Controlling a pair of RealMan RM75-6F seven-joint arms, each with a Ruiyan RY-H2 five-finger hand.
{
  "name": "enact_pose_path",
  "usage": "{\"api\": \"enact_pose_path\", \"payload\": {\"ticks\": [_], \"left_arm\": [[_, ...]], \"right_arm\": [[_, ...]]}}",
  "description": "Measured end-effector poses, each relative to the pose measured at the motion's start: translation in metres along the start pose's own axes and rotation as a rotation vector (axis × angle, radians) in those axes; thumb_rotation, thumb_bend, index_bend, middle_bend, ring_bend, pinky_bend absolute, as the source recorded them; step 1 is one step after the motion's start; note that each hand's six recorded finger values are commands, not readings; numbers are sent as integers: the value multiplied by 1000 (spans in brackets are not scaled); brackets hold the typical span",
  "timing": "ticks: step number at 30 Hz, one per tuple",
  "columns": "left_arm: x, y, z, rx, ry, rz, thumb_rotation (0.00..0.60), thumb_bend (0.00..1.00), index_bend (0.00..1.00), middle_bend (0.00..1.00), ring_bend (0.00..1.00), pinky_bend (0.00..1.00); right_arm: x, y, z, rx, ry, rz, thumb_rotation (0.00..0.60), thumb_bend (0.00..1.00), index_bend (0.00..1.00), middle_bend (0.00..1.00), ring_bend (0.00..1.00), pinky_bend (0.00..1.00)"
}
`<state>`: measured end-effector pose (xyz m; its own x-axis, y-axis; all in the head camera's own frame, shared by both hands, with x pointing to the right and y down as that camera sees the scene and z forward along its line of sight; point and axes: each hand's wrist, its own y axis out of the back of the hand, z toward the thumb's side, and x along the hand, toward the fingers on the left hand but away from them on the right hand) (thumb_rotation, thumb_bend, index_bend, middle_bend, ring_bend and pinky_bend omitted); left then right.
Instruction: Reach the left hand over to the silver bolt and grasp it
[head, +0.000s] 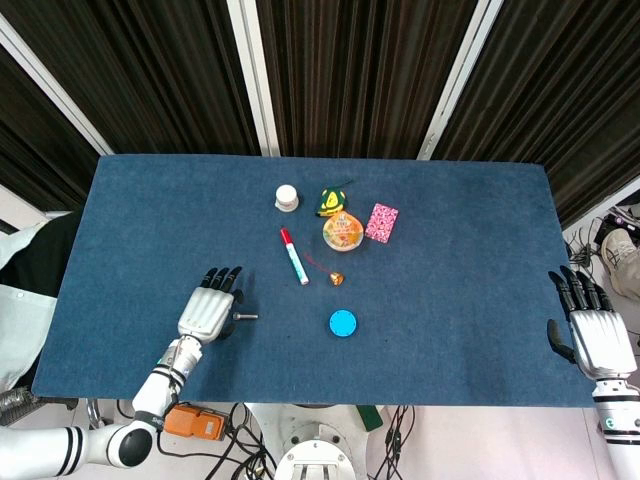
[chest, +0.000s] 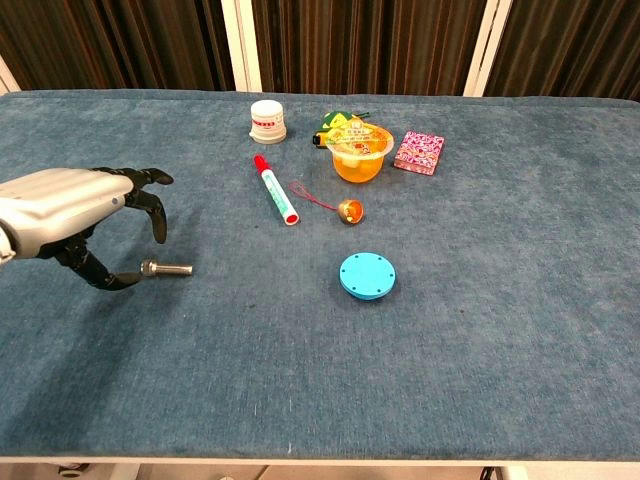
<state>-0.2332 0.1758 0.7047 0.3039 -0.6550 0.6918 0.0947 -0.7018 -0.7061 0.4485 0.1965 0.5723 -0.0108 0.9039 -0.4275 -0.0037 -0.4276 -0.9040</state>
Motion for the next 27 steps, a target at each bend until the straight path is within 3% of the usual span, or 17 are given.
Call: {"api": "enact_pose_path", "payload": {"ticks": [27], "left_arm": [[14,-5,17,21,11,-17,600,302,496,16,0,67]], "right_arm": [[-1,-1,-1,1,-8,6,600,717,57,75,67,164]]}}
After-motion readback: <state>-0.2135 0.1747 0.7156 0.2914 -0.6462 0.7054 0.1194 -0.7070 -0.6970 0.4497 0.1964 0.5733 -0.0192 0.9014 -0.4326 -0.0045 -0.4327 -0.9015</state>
